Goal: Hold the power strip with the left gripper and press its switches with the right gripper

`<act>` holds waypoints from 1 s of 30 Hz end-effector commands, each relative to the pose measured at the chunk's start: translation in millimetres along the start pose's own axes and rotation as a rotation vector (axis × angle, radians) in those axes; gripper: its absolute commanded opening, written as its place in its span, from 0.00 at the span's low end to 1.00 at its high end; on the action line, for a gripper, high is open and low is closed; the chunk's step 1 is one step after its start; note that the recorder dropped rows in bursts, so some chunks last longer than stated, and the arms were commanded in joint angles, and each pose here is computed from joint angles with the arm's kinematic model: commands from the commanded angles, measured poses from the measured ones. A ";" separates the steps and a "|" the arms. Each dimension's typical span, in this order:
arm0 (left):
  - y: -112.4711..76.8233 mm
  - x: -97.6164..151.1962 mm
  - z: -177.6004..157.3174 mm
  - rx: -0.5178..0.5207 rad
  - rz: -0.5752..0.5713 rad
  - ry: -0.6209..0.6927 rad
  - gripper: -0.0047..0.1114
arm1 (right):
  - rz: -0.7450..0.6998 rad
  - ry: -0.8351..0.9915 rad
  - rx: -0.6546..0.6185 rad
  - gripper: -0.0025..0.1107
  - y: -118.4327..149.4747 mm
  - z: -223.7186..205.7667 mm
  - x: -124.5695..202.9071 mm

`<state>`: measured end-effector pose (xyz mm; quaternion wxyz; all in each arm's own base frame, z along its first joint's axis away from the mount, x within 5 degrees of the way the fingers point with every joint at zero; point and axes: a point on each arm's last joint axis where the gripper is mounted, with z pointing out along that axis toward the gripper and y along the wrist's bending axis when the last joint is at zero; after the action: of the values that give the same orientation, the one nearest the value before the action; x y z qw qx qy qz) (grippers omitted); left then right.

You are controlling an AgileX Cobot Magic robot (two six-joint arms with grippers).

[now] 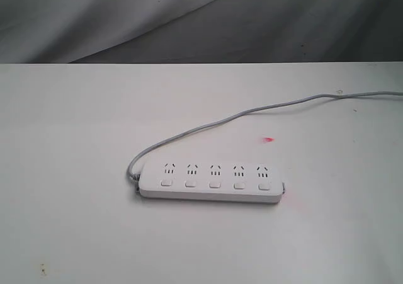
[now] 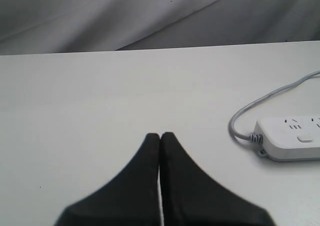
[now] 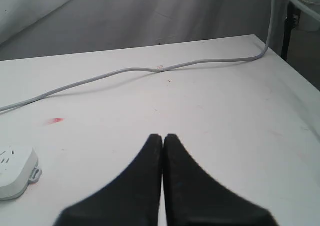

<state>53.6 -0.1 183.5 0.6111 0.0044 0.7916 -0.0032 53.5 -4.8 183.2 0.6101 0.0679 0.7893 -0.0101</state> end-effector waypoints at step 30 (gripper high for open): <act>-4.9 -27.8 -12.7 0.088 0.084 -0.061 0.05 | -0.010 -0.004 0.000 0.02 -0.2 0.0 0.9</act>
<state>51.8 -4.4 190.5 0.6083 0.0575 0.7916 -0.0111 53.5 -4.8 183.2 0.6101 0.0679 0.7893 -0.0101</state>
